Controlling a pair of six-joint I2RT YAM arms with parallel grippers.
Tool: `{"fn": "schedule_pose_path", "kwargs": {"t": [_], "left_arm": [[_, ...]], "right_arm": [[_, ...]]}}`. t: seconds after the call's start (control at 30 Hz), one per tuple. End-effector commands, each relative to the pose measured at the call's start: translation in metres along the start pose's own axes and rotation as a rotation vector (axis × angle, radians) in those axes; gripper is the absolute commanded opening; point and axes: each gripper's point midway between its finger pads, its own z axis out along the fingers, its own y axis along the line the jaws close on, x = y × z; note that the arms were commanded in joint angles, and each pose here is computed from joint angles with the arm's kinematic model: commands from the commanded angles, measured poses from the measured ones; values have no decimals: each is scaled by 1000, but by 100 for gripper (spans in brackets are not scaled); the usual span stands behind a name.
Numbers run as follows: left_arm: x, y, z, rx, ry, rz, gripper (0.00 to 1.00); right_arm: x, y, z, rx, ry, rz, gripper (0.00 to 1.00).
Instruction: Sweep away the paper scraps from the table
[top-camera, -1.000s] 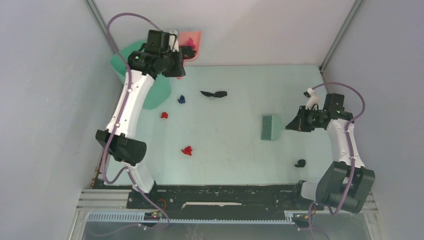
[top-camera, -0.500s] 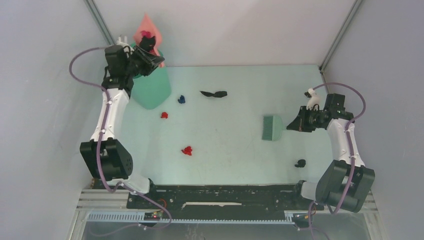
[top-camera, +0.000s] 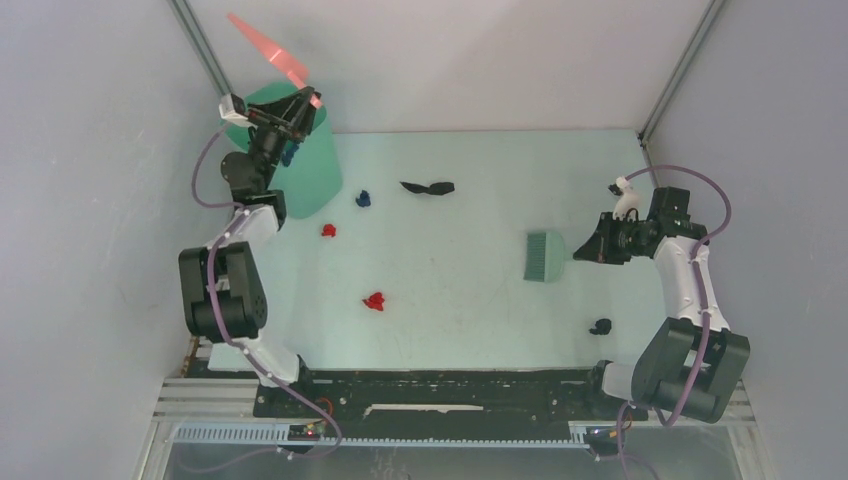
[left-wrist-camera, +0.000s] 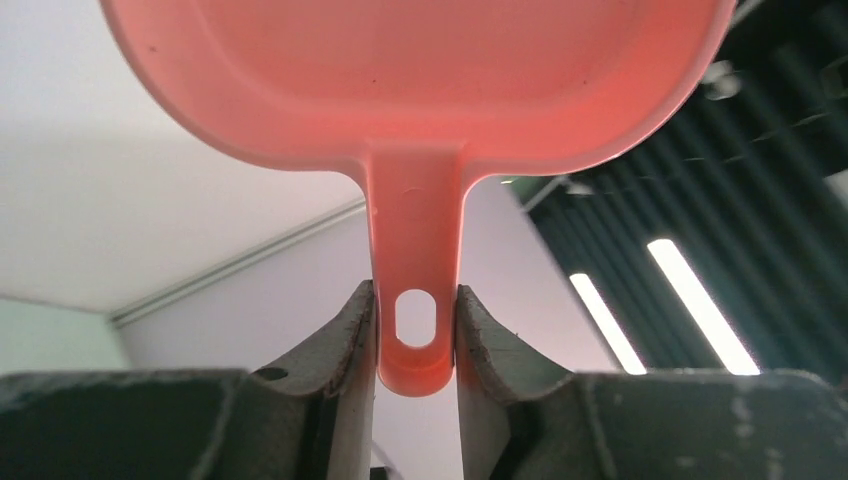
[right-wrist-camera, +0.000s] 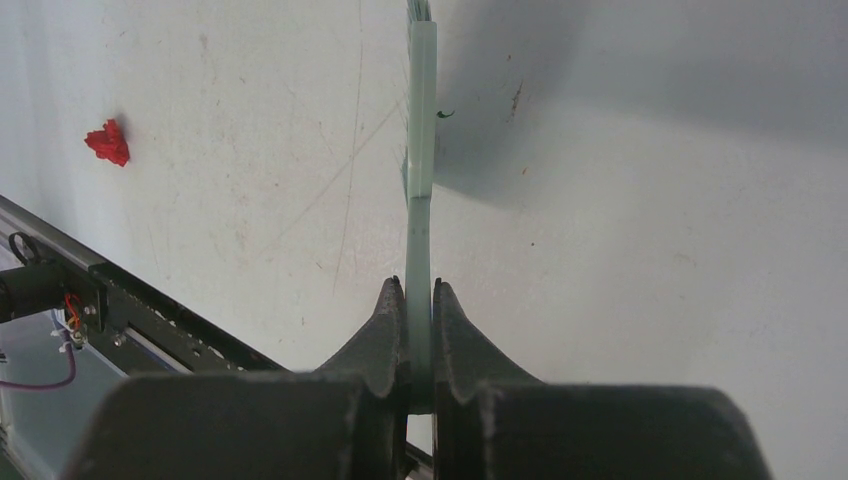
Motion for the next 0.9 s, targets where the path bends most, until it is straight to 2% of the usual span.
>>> {"fn": "schedule_pose_path", "kwargs": {"t": [0.0,0.4,0.67,0.77,0.87], "left_arm": [[-1,-54,-11,278,38,-149,0],[8,-64,-13,286,71,-103,0],[33,-78,-16,267,173,-16,0],[46,-67,-14,174,225,35,0],[65,-38,-10,-35,303,138,0]], "right_arm": [[-3,-1,-2,-5,-12,-18,0],[-2,-1,-2,-7,-12,-20,0],[-3,-1,-2,-7,-14,-22,0],[-3,-1,-2,-7,-12,-19,0],[-2,-2,-2,-7,-10,-18,0]]}}
